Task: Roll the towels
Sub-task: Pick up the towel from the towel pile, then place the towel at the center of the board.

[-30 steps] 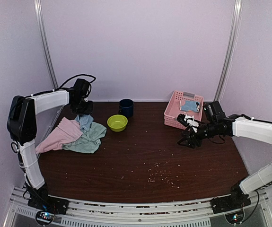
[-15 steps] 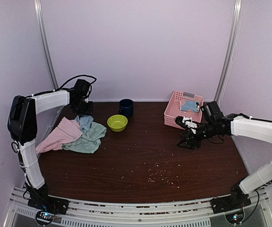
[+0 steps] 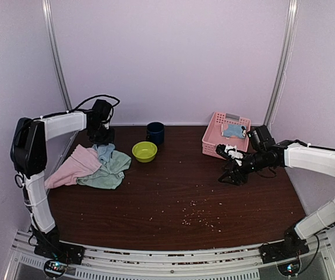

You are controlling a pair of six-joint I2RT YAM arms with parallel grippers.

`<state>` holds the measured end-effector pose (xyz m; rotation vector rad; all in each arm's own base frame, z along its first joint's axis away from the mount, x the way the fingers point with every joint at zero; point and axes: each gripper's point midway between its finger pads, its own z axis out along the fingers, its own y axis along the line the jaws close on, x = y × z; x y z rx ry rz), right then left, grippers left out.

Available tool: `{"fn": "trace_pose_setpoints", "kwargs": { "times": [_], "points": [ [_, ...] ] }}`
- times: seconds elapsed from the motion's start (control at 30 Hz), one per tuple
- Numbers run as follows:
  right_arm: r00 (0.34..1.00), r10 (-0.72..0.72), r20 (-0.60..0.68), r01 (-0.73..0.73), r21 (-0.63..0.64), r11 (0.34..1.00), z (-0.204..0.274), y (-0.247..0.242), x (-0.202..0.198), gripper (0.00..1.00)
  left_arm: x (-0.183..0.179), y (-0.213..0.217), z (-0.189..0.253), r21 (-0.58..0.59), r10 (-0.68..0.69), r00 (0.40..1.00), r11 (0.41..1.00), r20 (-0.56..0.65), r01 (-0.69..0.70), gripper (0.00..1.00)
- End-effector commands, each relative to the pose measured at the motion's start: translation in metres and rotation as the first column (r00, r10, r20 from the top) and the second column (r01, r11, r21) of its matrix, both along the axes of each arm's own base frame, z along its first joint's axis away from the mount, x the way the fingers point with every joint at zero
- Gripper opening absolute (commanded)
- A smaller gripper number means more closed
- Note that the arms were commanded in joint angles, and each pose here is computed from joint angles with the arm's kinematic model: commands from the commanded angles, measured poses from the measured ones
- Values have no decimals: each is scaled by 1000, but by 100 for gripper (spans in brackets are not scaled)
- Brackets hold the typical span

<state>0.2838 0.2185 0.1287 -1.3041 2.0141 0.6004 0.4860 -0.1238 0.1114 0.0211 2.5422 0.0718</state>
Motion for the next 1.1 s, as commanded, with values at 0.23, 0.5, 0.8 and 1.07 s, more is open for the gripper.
{"fn": "trace_pose_setpoints", "kwargs": {
  "times": [0.23,0.5,0.8,1.07],
  "points": [
    [999,5,51,-5,-5,1000,13,0,2,60,-16,27,194,35,-1,935,999,354,-12,0],
    [998,-7,63,7,5,1000,18,0,3,60,-71,-46,403,-55,-246,652,913,717,405,0],
    [984,-152,92,145,75,987,78,-13,35,60,-238,-218,457,53,-541,153,345,827,937,0],
    [978,-206,16,201,157,967,138,-44,42,60,-323,-234,497,84,-445,-32,99,895,992,0]
  ]
}}
